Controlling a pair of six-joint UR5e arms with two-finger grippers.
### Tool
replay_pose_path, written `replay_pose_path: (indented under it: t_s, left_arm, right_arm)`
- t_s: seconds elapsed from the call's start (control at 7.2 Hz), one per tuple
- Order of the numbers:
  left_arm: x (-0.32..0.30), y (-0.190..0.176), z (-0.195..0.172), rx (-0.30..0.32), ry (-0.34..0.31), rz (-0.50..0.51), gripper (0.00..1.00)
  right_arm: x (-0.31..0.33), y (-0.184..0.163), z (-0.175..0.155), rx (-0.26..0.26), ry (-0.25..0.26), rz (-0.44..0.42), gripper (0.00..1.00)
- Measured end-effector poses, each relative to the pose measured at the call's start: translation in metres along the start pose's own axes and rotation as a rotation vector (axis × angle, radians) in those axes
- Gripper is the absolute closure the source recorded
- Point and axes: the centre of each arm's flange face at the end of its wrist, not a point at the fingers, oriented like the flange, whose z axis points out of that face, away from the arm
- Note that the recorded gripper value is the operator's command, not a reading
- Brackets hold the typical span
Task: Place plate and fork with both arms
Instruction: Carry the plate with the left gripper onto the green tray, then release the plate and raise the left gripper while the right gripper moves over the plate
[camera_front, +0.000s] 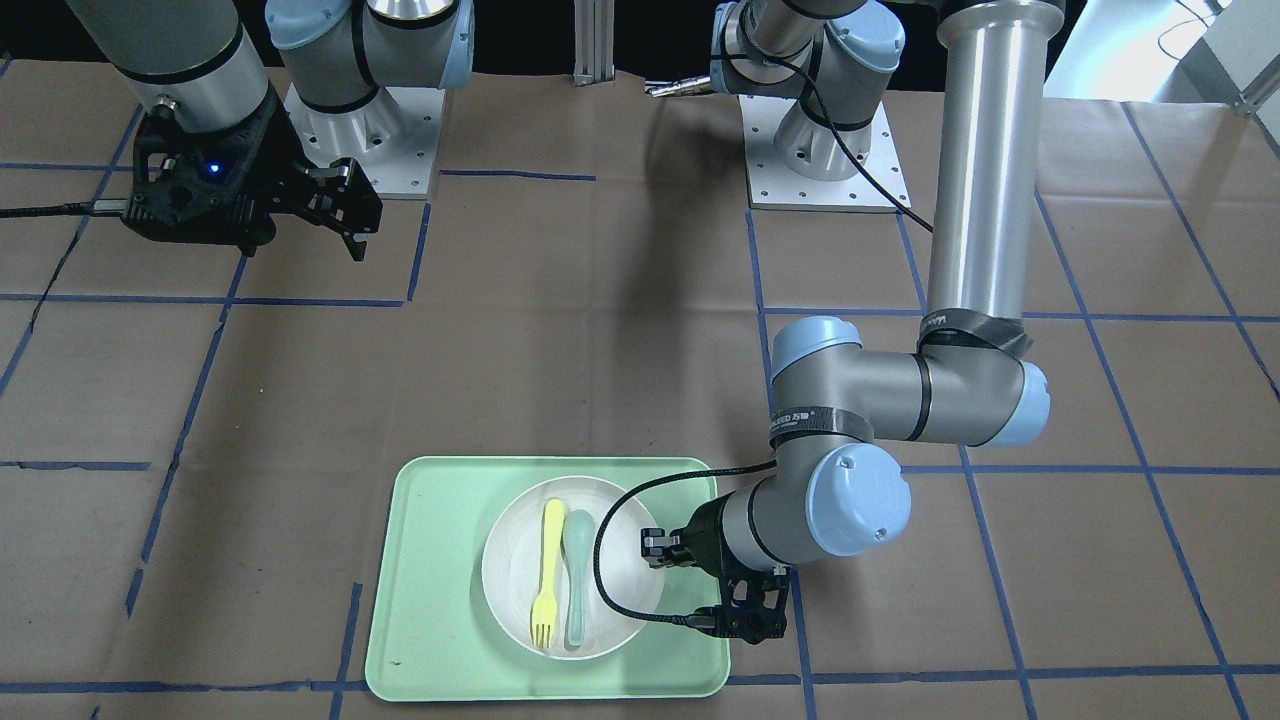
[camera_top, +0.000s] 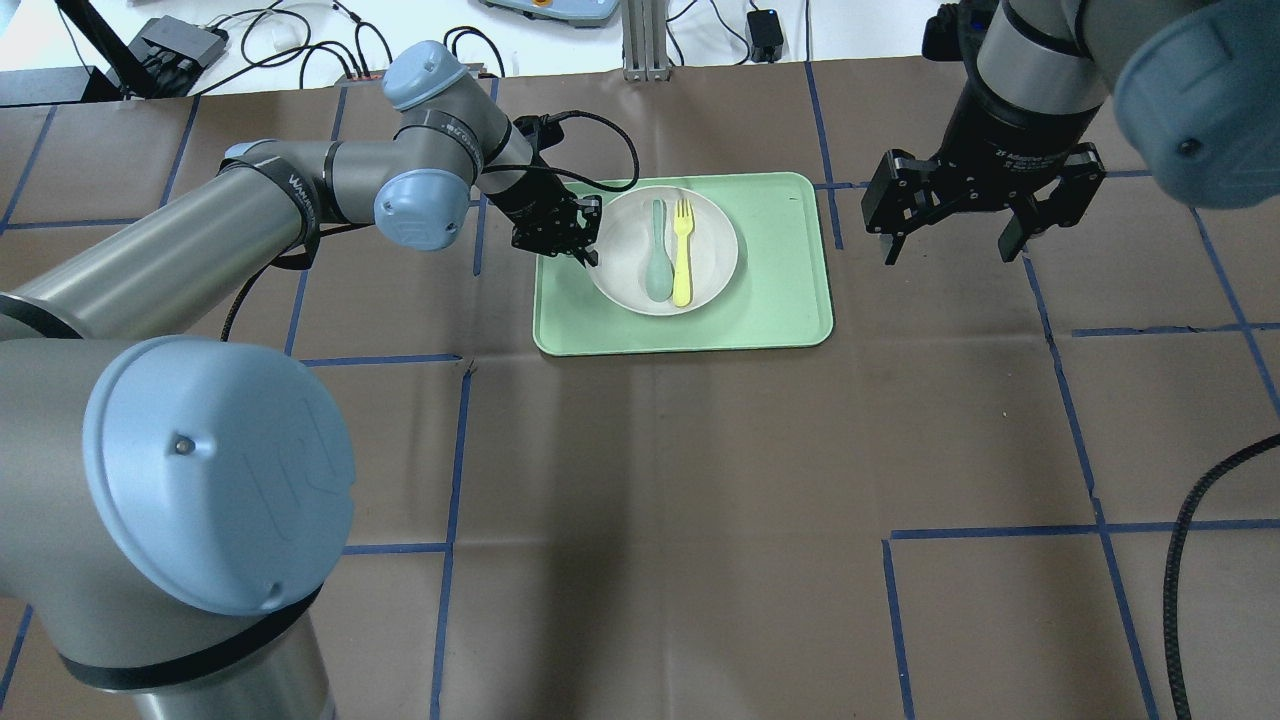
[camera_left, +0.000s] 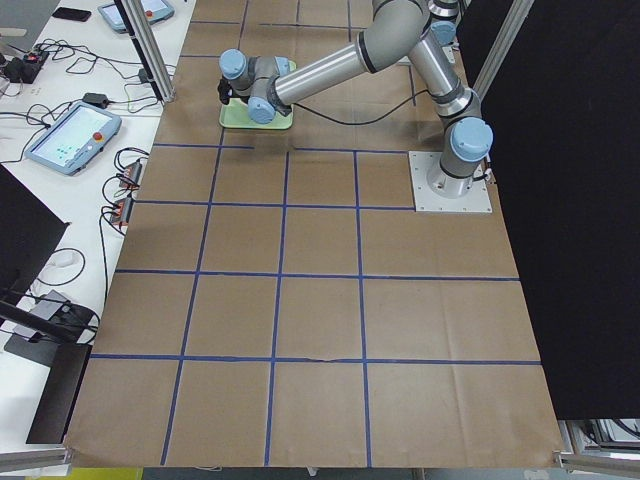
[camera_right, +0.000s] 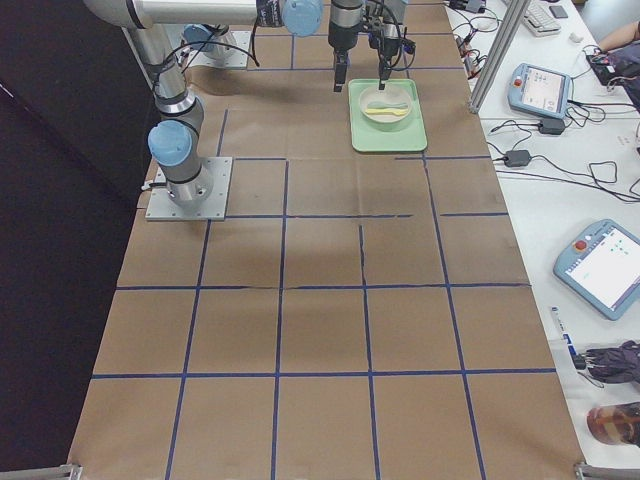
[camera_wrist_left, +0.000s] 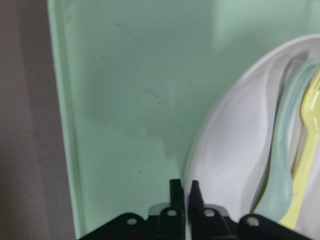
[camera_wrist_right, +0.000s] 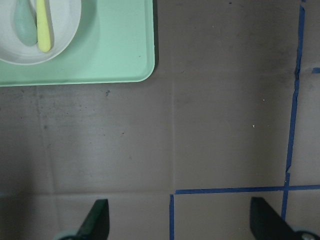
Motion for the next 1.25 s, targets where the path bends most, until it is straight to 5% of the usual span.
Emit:
replay_pose_path:
  t_s: [0.97, 1.11, 1.25]
  left_arm:
    - [-0.0058, -0.0093, 0.0033, 0.003, 0.0, -0.005, 0.84]
    - [-0.006, -0.0097, 0.0032, 0.006, 0.0, -0.004, 0.75]
    - [-0.0062, -0.0102, 0.0029, 0.009, 0.001, -0.004, 0.48]
  right_arm:
    - [0.0007, -0.0016, -0.0011, 0.008, 0.001, 0.0, 0.0]
    - [0.0007, -0.0046, -0.0007, 0.011, 0.001, -0.001, 0.0]
    - [0.0006, -0.0089, 0.0002, 0.014, 0.001, -0.002, 0.0]
